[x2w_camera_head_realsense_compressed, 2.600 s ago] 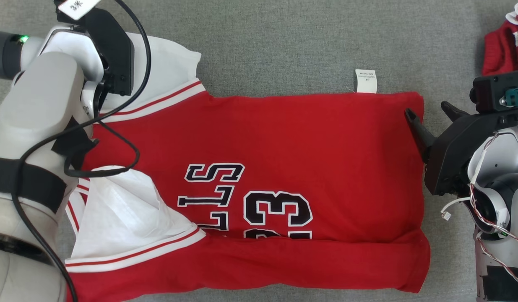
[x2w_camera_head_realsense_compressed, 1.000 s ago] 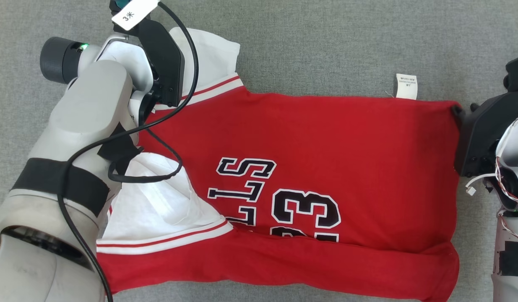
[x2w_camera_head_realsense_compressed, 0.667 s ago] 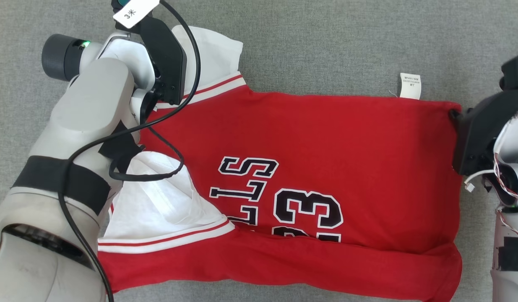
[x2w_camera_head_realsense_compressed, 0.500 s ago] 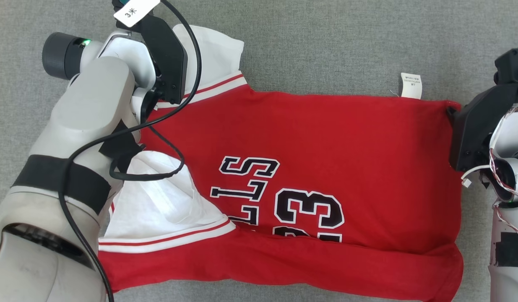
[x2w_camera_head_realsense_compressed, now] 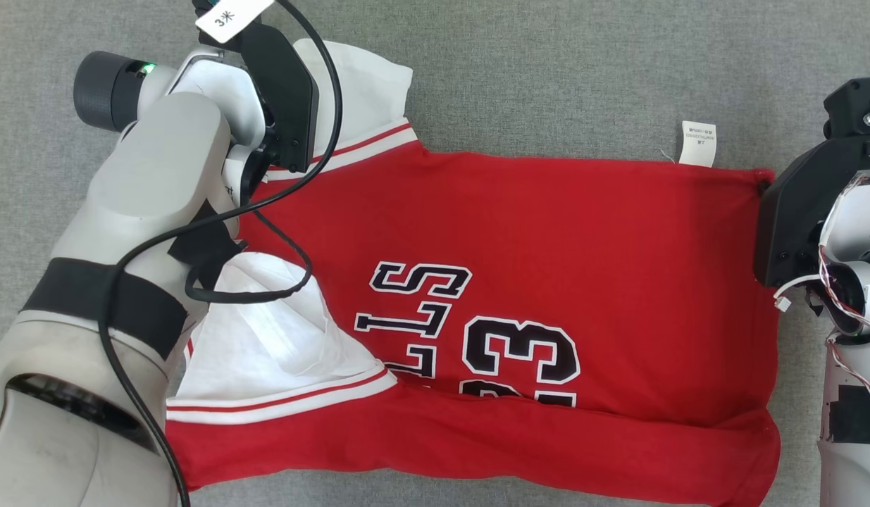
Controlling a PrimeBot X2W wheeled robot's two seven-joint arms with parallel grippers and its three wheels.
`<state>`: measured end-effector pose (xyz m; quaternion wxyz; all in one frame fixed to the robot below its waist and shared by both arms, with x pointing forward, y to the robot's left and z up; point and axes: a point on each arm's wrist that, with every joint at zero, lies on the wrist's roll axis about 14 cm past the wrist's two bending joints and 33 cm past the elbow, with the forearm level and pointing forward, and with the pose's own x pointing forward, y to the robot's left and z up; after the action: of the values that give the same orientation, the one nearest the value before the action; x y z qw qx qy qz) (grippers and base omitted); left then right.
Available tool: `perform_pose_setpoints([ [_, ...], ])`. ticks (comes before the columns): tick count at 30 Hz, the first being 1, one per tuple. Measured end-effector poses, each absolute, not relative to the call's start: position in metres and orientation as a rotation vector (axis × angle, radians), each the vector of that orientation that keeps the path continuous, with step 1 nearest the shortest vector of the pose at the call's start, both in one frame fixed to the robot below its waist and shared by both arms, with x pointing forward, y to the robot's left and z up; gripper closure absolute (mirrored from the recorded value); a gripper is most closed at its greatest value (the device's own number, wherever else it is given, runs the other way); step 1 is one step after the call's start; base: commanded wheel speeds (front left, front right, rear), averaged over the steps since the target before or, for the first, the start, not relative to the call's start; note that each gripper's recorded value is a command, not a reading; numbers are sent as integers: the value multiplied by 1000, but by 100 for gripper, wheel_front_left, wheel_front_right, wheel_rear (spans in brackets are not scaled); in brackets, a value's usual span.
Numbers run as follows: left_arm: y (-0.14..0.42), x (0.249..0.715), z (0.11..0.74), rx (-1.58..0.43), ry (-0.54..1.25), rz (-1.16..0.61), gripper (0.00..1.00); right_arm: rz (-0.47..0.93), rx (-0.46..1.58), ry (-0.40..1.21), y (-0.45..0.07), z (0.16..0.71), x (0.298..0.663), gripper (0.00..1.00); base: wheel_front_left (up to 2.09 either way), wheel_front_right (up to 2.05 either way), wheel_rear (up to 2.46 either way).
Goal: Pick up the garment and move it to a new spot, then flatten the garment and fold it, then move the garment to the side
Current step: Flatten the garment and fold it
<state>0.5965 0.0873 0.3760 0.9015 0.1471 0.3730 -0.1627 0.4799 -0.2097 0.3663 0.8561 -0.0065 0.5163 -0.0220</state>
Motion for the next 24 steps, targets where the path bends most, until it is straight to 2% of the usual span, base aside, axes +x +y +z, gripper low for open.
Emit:
perform_pose_setpoints([
  [8, 80, 602, 389, 242, 713, -337, 100, -25, 17, 1025, -206, 374, 487, 100, 0, 0, 0],
  [17, 74, 606, 434, 29, 508, -331, 100, 21, 16, 959, -191, 390, 483, 100, 0, 0, 0],
  [24, 82, 583, 450, -26, 428, -328, 100, 59, 24, 922, -178, 405, 474, 100, 0, 0, 0],
])
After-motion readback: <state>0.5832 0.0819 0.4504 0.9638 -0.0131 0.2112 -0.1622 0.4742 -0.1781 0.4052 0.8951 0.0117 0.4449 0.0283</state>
